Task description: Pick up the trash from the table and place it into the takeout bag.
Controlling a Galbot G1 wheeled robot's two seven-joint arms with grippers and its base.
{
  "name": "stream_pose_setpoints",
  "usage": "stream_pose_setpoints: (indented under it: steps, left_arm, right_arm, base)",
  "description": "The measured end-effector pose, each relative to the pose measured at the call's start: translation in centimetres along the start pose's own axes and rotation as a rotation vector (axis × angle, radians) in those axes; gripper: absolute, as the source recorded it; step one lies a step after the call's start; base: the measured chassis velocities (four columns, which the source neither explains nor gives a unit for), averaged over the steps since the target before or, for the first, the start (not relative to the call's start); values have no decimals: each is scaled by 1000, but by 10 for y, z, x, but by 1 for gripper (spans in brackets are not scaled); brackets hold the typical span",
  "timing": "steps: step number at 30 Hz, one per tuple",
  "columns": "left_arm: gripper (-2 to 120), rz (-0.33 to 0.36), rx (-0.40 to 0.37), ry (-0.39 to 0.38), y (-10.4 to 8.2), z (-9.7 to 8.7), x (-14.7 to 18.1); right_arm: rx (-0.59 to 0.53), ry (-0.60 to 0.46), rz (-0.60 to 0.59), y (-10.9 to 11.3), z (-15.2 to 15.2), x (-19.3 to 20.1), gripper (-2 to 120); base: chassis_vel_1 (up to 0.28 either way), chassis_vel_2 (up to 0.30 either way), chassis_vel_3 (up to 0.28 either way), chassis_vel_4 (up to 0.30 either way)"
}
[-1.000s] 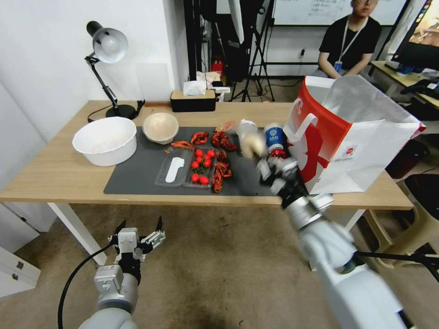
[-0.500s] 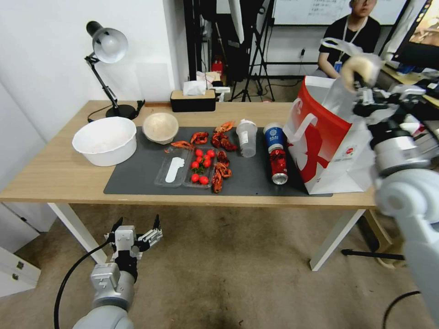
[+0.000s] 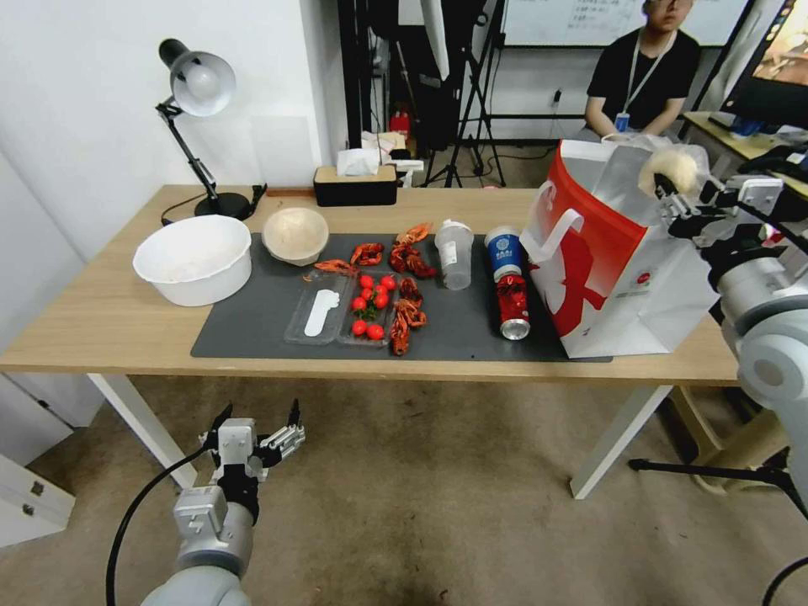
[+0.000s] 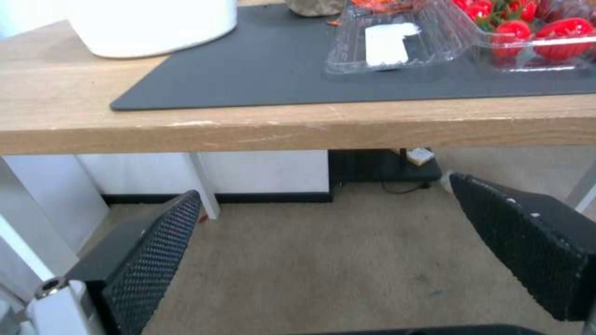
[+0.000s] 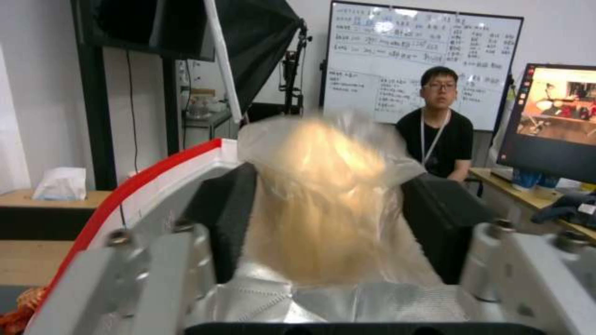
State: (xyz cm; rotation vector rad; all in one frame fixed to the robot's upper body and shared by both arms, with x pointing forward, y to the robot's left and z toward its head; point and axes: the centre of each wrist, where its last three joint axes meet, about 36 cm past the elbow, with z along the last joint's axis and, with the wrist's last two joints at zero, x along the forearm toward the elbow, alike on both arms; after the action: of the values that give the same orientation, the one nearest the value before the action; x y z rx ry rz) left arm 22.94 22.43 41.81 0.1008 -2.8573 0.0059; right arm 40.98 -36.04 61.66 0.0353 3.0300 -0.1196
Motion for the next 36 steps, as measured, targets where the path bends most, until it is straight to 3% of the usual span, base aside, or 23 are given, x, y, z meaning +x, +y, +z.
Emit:
stream_pose_setpoints:
  steps: [10, 22, 36]
  left_arm:
    - [100, 1, 3, -8, -1, -5, 4]
    - [100, 4, 7, -20, -3, -7, 4]
    - [100, 4, 8, -32, -3, -10, 3]
  right_arm:
    - [13, 32, -6, 1, 4, 5, 97]
    - [27, 142, -8, -3, -5, 6, 100]
    - [20, 103, -14, -2, -9, 7, 100]
  base:
    - [0, 0, 0, 0]
    - [0, 0, 0, 0]
    - [0, 0, 0, 0]
